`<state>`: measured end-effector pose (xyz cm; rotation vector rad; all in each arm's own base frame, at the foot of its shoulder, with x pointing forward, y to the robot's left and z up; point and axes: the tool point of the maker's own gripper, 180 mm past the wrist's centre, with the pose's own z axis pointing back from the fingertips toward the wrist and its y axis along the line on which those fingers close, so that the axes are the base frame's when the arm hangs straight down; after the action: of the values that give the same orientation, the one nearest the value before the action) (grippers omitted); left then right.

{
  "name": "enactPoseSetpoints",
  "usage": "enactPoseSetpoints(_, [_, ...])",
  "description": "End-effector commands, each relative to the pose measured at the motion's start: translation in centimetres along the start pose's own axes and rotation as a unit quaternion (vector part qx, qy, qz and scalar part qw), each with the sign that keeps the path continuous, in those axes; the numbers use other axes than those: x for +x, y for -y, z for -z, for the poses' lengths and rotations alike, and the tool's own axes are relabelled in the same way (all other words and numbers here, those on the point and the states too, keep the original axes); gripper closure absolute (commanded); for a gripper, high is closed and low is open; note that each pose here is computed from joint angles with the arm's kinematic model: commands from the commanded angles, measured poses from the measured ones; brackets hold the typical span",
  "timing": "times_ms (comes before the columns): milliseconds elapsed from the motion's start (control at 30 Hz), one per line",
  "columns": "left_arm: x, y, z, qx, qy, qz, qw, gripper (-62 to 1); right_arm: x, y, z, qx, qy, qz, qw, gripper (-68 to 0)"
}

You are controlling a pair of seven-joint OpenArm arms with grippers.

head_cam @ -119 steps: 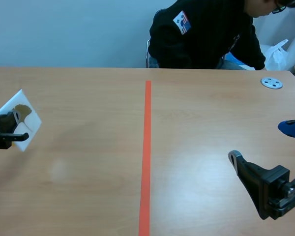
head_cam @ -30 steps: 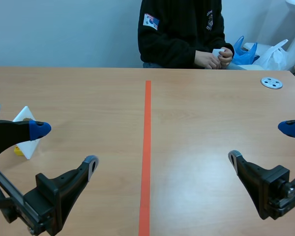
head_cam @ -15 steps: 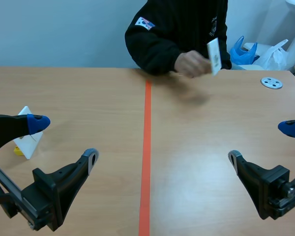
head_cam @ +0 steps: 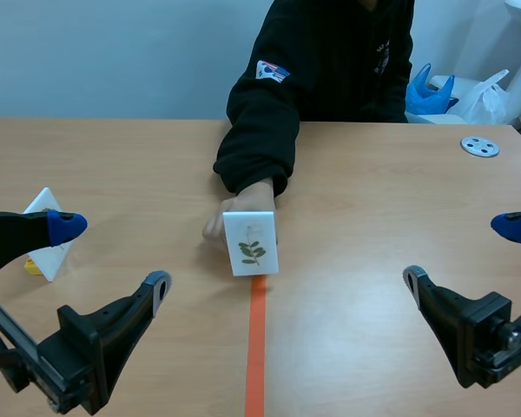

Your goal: Sort the leaf by its shape. The table is split by an orange tape line. A compound leaf with several leaflets goes to the left side, a simple leaf with one blade goes to the right side. Return to the home posture when a red brick is placed on the table.

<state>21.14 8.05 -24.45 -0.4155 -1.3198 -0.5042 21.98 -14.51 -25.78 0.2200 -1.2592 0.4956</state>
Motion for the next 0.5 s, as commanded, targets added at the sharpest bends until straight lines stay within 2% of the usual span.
enactPoseSetpoints(0, [0.90,0.00,0.09,-0.004,0.017,0.000,0.9999,-62.3,0.87,0.41,0.15,-0.002,0.014,-0.007,0.9999,-67.9])
enactPoseSetpoints(467, [0.69,0.23,0.09,-0.010,0.011,-0.001,0.9999,-62.3,1.14,0.31,0.32,0.004,0.018,-0.010,0.9998,-67.9])
